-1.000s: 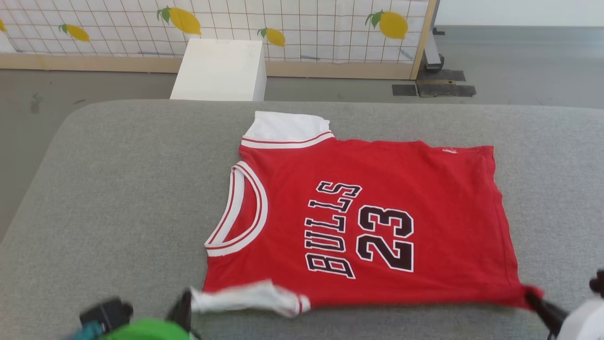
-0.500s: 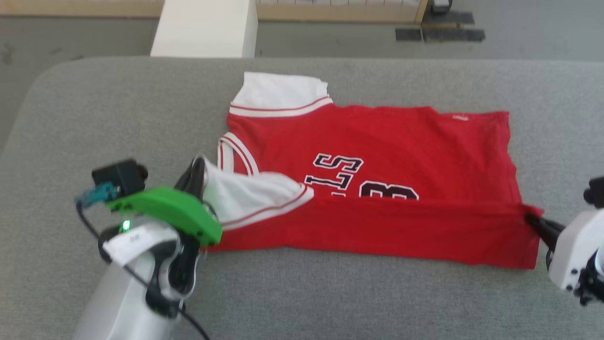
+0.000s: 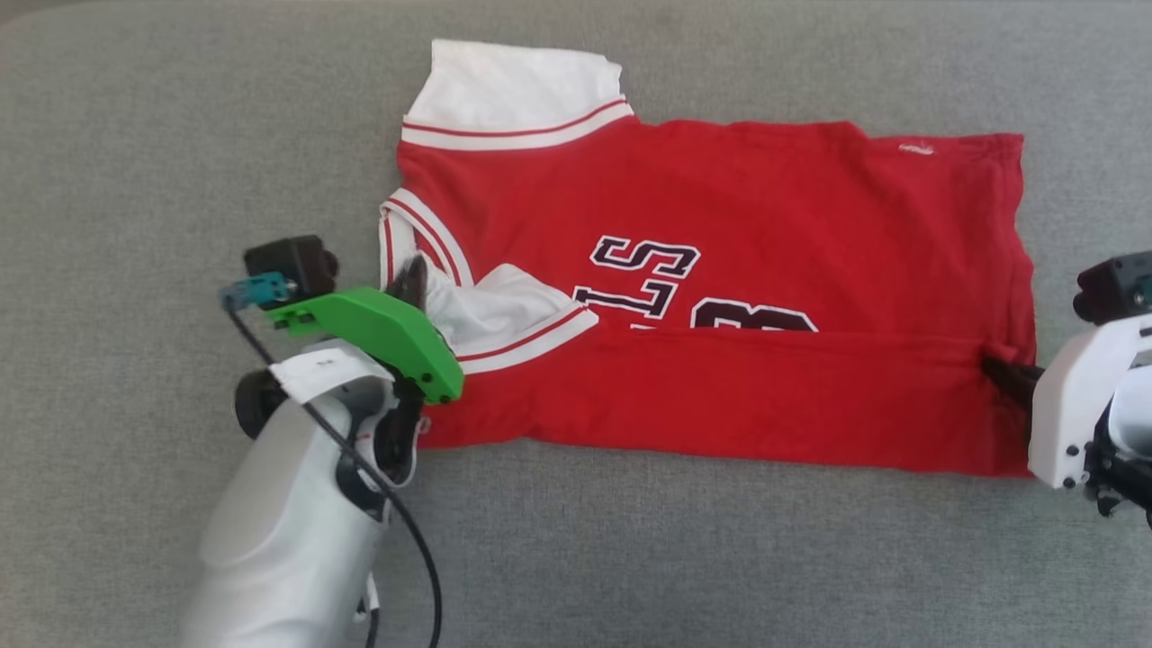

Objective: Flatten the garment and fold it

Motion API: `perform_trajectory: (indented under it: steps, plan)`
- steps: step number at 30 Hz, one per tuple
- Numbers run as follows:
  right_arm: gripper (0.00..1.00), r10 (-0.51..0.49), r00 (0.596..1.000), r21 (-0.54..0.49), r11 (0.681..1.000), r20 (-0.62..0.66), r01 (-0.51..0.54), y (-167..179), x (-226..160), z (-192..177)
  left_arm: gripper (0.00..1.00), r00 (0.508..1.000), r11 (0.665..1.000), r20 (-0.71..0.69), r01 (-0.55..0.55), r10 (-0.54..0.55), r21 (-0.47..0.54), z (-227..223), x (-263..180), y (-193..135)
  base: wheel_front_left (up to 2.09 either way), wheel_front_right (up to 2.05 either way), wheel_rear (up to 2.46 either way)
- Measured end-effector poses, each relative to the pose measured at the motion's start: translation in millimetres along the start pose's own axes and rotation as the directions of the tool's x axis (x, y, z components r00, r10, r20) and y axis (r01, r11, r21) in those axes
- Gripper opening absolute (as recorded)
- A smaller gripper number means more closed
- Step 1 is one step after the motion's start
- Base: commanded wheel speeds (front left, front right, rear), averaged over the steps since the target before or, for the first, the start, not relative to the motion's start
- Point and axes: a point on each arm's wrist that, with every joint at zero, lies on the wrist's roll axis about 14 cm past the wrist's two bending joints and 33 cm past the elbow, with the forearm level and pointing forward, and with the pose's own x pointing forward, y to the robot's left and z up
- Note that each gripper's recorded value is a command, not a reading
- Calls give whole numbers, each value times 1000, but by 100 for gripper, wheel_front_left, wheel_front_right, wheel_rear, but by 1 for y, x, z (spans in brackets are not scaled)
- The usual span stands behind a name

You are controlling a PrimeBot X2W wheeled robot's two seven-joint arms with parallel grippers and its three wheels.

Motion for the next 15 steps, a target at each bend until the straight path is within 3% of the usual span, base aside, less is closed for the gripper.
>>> perform_trajectory:
  steps: [3,4,5,6,7,8,15]
  plan:
    - [0,5,1000,5,1000,-25,-5,-1,7,-1,0,999,1000,-44,-23,23,6,-17,8,7,0,0,0]
    - [26,7,1000,8,1000,-29,-7,-1,9,-1,2,999,1000,-36,-27,27,5,-15,10,8,0,0,0]
    - [48,8,1000,10,1000,-30,-8,-1,9,0,16,999,1000,-30,-27,27,3,-13,12,8,0,0,0]
    - [100,9,1000,14,1000,-27,-9,-1,9,1,47,999,1000,-22,-28,28,4,-11,12,7,0,0,0]
    - [100,9,1000,23,1000,-17,-9,-2,8,3,95,1000,1000,-12,-27,27,5,-8,12,7,0,0,0]
    - [100,10,1000,31,999,-5,-10,-2,6,5,100,1000,1000,2,-27,27,5,-5,11,8,0,0,0]
    - [100,9,992,98,995,126,-21,-1,-18,14,100,977,999,211,-8,0,38,53,-12,1,0,0,0]
